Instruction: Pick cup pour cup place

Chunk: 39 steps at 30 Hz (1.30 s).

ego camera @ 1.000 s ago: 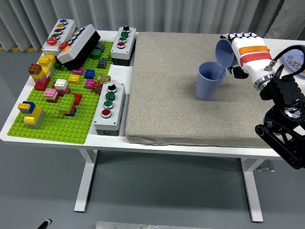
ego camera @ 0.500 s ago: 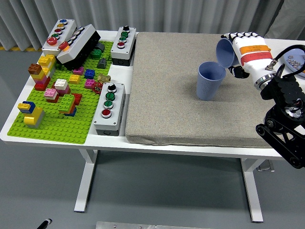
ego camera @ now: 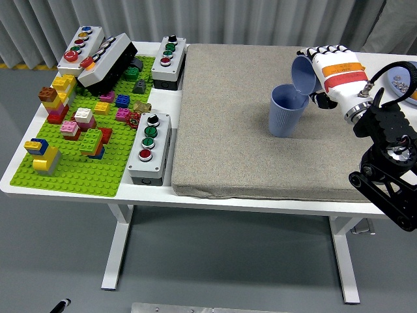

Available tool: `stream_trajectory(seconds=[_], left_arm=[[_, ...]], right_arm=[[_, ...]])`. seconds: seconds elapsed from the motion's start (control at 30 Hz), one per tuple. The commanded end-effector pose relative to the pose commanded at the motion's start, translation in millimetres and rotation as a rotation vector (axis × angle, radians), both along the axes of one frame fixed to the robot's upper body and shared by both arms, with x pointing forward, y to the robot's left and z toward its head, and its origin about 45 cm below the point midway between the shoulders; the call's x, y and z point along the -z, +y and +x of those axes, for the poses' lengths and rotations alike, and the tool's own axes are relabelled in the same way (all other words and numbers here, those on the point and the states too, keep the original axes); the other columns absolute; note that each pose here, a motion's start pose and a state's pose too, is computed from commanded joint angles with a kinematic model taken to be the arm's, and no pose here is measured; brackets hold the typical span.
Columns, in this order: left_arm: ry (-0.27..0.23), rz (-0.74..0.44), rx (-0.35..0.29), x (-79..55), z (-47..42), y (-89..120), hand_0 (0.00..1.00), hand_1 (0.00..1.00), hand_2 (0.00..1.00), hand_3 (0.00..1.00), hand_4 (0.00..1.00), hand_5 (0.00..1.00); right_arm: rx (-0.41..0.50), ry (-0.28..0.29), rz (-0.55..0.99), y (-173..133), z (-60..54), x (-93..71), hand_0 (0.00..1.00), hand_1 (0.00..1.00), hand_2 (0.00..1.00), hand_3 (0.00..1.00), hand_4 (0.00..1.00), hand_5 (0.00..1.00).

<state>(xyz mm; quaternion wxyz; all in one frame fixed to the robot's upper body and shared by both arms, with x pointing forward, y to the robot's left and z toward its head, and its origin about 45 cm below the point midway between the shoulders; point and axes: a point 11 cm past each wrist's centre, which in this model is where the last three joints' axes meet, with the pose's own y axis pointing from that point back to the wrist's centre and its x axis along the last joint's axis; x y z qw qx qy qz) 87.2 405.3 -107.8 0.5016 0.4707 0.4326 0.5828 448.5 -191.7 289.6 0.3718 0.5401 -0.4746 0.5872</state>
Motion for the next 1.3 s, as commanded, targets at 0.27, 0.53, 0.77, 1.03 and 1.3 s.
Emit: stream_trajectory(seconds=[0.27, 0.53, 0.77, 1.03, 1.3], left_arm=[[0.003, 0.0, 0.0, 0.4, -1.4, 0, 0.839, 0.815, 0.88, 0.801, 0.638, 0.998], [0.005, -0.002, -0.003, 1.0, -2.9, -1, 0.84, 0.815, 0.88, 0.801, 0.637, 0.998], [0.009, -0.003, -0.004, 1.6, -5.1, -2, 0.839, 0.814, 0.88, 0.801, 0.637, 0.998], [0.007, -0.004, -0.002, 1.5, -3.3, -3, 0.839, 0.815, 0.88, 0.801, 0.637, 0.998], [0.007, -0.007, 0.003, 2.0, -3.3, -5, 0.839, 0.816, 0.88, 0.801, 0.636, 0.998]], right_arm=[[0.0, 0.004, 0.001, 0, -0.5, 1.6, 0.648, 0.615, 0.507, 0.618, 0.661, 0.002], [0.064, 0.035, 0.204, -22, 10.2, -7.2, 0.653, 0.618, 0.507, 0.615, 0.659, 0.002], [0.121, 0.068, 0.469, -50, 19.0, -18.5, 0.655, 0.618, 0.507, 0.615, 0.658, 0.002], [0.174, 0.134, 0.867, -90, 27.5, -18.3, 0.656, 0.618, 0.506, 0.614, 0.658, 0.002], [0.273, 0.266, 1.28, -126, 25.3, 25.5, 0.667, 0.621, 0.504, 0.609, 0.66, 0.002]])
